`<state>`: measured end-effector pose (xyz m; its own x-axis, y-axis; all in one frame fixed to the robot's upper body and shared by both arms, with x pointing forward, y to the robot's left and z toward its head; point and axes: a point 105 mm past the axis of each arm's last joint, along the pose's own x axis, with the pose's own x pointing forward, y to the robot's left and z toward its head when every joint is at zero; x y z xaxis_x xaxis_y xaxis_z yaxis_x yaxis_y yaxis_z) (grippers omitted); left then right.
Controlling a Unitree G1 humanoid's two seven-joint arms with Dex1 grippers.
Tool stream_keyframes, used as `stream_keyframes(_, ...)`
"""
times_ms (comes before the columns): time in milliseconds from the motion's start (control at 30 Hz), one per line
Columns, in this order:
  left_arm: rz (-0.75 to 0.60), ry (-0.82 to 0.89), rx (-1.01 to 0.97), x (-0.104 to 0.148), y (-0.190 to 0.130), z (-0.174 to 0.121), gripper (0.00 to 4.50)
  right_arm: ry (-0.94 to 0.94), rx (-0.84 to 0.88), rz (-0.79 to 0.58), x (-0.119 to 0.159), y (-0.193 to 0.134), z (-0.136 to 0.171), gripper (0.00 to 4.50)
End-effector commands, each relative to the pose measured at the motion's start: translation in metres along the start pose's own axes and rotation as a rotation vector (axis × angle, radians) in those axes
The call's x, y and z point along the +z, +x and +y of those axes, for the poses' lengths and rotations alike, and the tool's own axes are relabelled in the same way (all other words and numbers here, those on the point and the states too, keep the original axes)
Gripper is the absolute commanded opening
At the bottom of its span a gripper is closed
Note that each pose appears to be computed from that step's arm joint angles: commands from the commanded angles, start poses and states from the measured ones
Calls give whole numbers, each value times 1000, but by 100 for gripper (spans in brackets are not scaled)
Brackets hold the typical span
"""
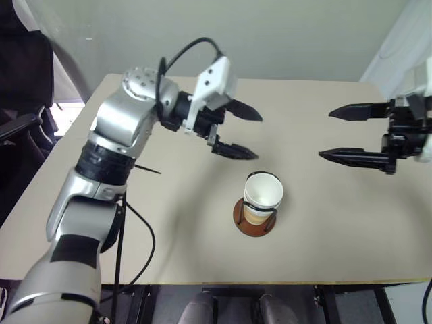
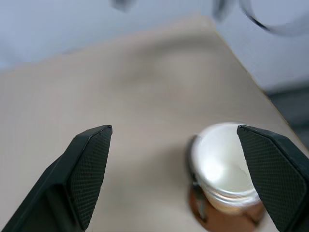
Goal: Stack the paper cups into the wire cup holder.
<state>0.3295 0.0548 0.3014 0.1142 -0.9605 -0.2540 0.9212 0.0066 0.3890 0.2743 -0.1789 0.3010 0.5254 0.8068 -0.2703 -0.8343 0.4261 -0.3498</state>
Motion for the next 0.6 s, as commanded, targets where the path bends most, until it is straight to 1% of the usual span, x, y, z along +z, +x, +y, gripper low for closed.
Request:
stream_keyframes(33, -99, -111, 281, -7, -25, 21, 443, 64, -143, -42, -15, 3, -23, 450)
stream_keyframes(100, -112, -200, 465, -32, -43, 32, 443, 150, -232, -68, -31, 8, -38, 450)
stream_keyframes(167, -128, -273, 602, -49, -59, 38, 443, 219, -307, -93, -43, 9, -50, 450)
stream_keyframes(200, -134, -294, 637, -53, -62, 39, 443, 238, -326, -100, -46, 8, -53, 450)
stream_keyframes(233, -127, -314, 687, -62, -69, 39, 443, 270, -359, -118, -52, 8, -59, 450)
stream_keyframes(333, -124, -382, 872, -88, -95, 42, 443, 351, -465, -145, -75, 8, -76, 450)
stream_keyframes(367, -110, -397, 952, -98, -108, 42, 443, 390, -513, -154, -85, 8, -82, 450)
stream_keyframes(467, -64, -434, 1158, -128, -146, 35, 443, 532, -623, -163, -119, 9, -92, 450)
stream_keyframes(600, 23, -467, 1303, -164, -175, 17, 443, 635, -776, -148, -151, 1, -100, 450)
